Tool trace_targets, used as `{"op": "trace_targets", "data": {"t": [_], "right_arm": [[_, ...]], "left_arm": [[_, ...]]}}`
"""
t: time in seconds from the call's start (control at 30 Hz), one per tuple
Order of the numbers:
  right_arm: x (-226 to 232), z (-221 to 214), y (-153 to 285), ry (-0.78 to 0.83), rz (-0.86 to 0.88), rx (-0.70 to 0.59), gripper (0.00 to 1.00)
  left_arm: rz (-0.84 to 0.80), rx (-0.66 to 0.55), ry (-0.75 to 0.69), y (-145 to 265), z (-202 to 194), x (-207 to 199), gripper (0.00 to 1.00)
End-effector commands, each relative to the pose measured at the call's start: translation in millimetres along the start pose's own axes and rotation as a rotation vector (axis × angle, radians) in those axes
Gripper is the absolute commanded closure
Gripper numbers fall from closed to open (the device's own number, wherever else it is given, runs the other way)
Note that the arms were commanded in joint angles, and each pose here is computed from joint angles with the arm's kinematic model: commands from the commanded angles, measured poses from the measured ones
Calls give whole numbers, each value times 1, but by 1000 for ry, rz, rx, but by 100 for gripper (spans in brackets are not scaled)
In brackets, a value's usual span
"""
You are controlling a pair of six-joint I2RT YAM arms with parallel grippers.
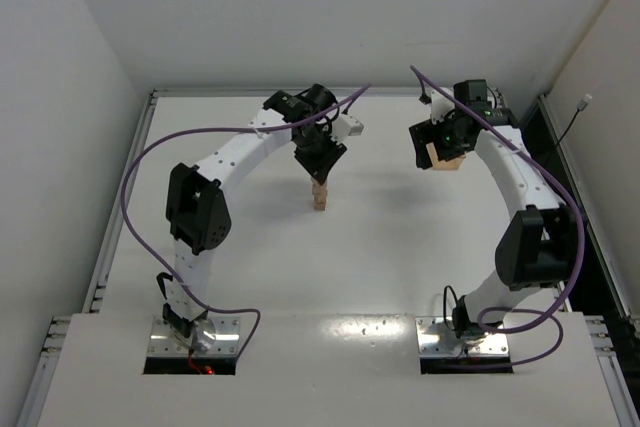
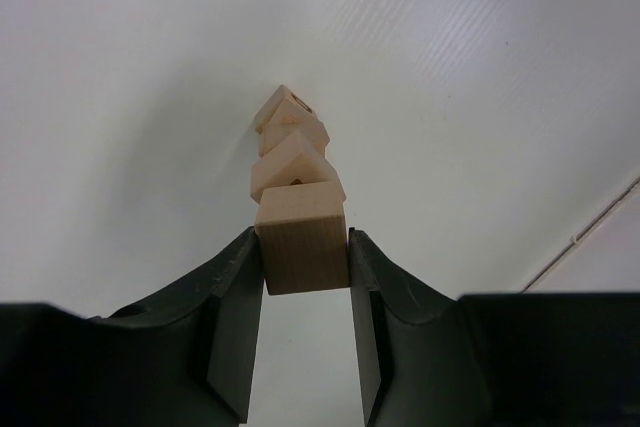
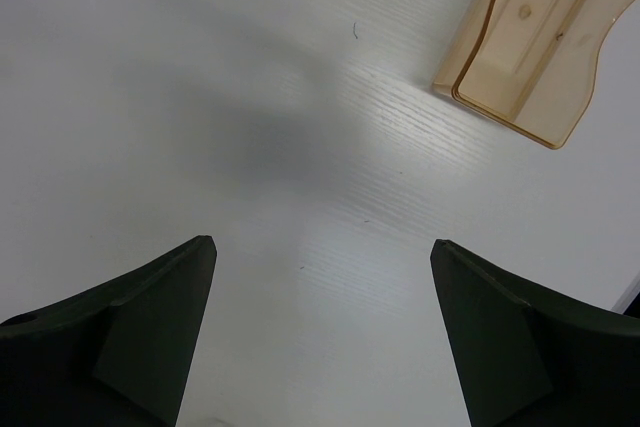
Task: Build the wood block tower
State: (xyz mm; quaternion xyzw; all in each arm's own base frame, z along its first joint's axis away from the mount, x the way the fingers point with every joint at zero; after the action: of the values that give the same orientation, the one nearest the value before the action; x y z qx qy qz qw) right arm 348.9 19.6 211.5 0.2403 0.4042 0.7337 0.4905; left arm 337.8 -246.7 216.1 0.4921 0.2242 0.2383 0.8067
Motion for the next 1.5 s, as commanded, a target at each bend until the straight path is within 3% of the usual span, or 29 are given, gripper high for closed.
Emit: {"op": "trace_targets", "data": {"t": [0.0,0.37,0.47,0.73,0.83,0.93,1.03,1.1,1.23,1.37,1.43,1.47], "right_arm": [[0,11,2,11,9,-39,15],[-4,9,-1,2,7,-30,15],[-3,9,-1,2,15,-33,15],[-3,9,-1,12,15,-33,15],[1,7,-3,19,48,-35,15],[8,5,-3,25,86,-39,15],[10,4,-1,30,89,-59,15],[12,2,1,39,97,-63,15],[19,1,4,42,148,-93,15],[26,-4,-4,16,186,-117,15],[27,-5,-5,9,179,-141,16],[26,-7,-10,2,165,-148,16]], "left_arm": [[-6,-5,5,-4,-1,7,73],[-8,4,7,-10,-3,8,68],[1,8,7,-12,-4,10,48],[8,-19,0,-6,-4,8,27],[19,-130,-2,15,10,7,16],[51,-271,18,51,20,7,13],[97,-447,98,92,29,13,0],[134,-547,195,114,28,30,0],[159,-570,316,126,0,60,0],[132,-434,506,90,-63,93,0],[172,-459,534,85,-83,103,0],[165,-408,577,66,-108,103,0]]}}
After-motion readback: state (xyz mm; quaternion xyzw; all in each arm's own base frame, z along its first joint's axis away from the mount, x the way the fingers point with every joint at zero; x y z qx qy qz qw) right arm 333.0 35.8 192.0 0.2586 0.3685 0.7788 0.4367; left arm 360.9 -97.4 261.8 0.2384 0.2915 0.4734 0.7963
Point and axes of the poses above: each gripper's point midway between its finger pads, its own y axis back along the fingers, its own x axis along the line the jaws close on, z = x × y, the point moved 7 cm from there along y, back along the fingers, and after that the axes turned 1 degree about y, right-handed, at the moved point
